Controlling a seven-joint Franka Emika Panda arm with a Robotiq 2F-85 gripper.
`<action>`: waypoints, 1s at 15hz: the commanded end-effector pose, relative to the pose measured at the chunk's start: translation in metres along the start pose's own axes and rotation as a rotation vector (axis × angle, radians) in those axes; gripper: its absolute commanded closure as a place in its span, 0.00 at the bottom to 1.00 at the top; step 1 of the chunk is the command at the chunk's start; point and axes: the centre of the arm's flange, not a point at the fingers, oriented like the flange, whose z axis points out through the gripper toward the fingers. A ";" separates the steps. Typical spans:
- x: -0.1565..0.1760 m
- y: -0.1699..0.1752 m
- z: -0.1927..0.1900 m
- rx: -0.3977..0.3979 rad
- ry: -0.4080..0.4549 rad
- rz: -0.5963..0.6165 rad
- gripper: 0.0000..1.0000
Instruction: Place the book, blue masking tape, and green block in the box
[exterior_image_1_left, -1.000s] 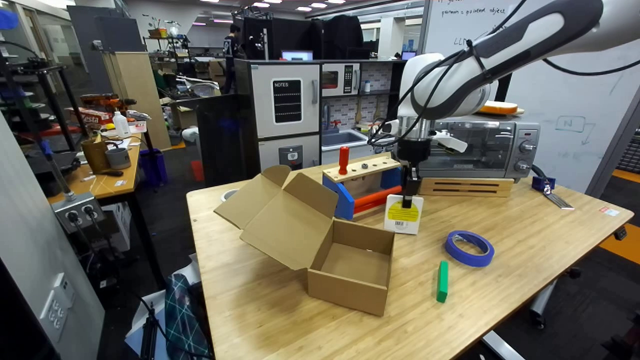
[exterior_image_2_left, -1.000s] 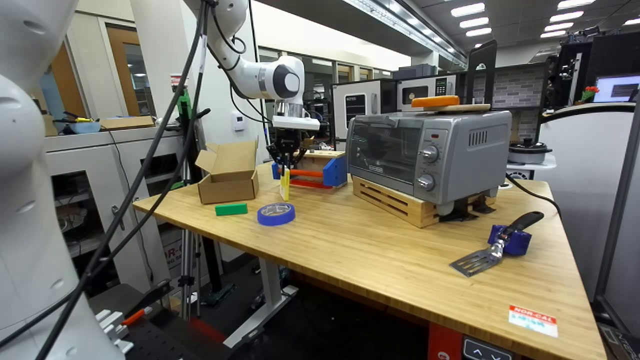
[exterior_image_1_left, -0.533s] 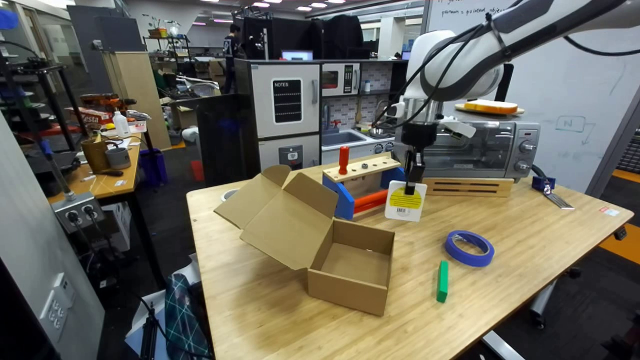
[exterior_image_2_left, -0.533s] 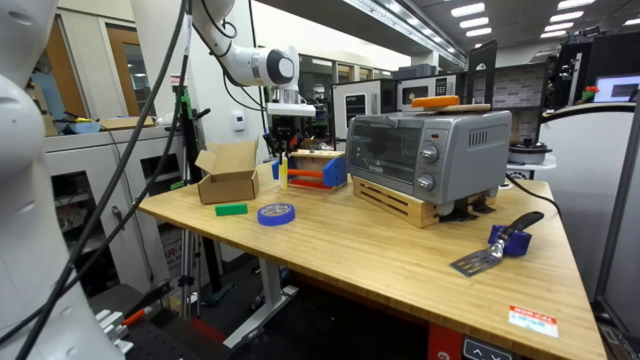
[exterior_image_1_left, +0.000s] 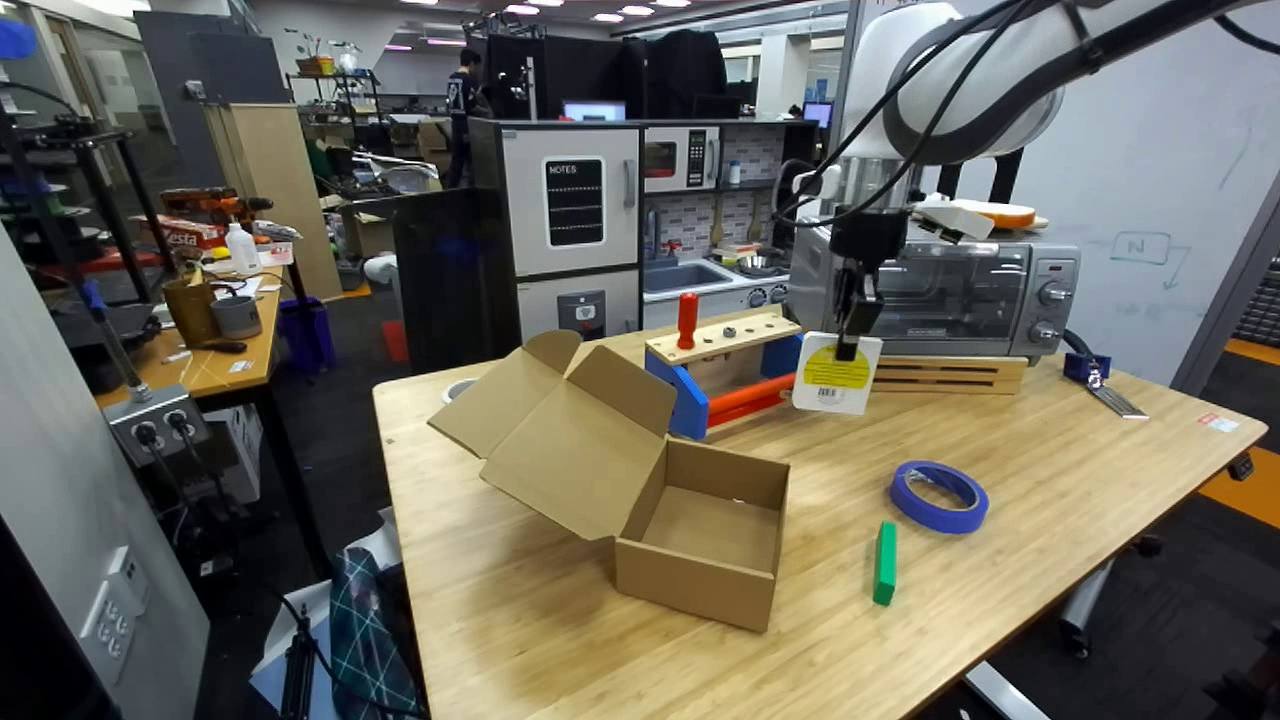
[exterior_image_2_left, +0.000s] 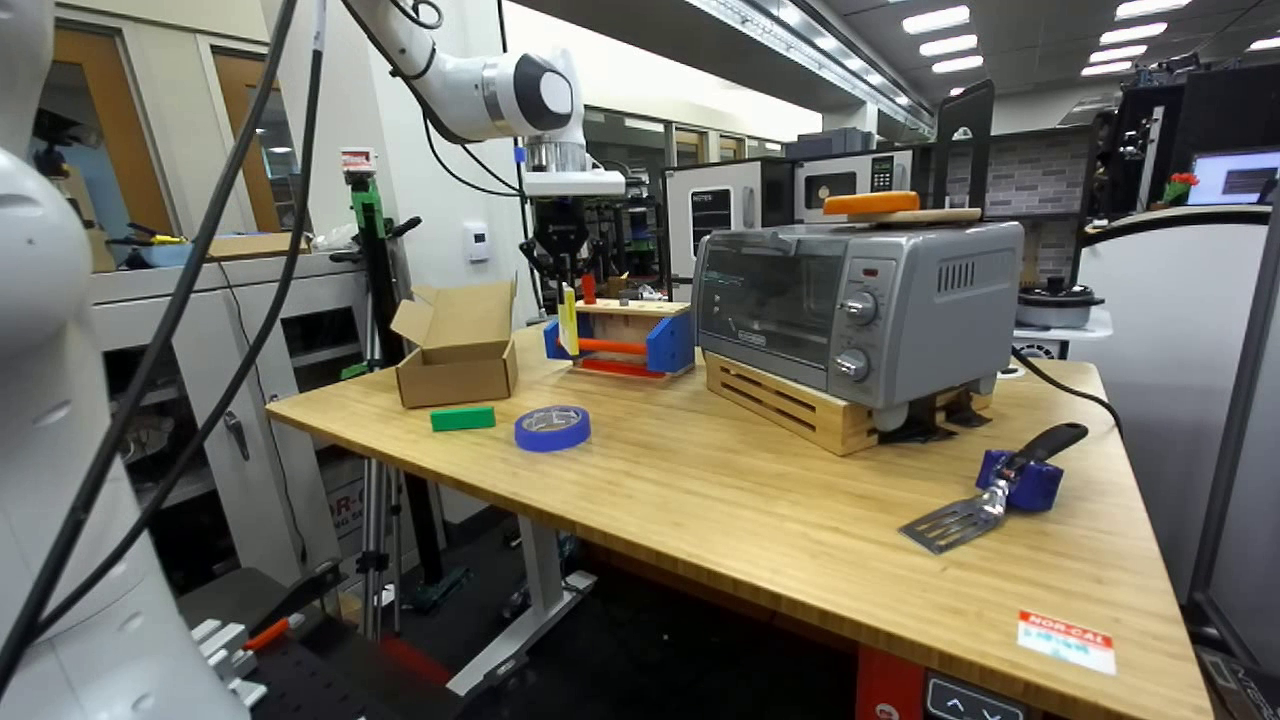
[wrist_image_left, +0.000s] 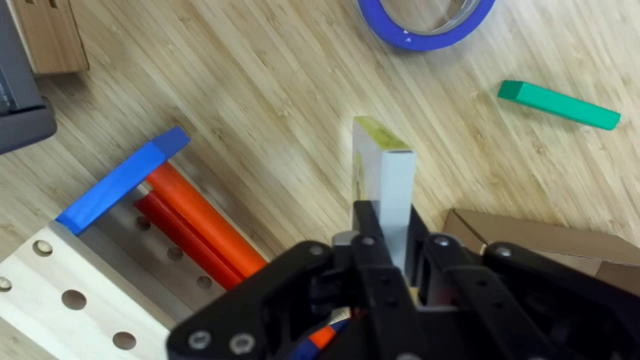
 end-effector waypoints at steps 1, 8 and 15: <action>-0.005 -0.012 -0.012 -0.063 -0.001 -0.017 0.96; 0.029 -0.044 -0.023 -0.106 -0.013 -0.125 0.96; 0.065 -0.085 -0.034 -0.139 0.005 -0.231 0.96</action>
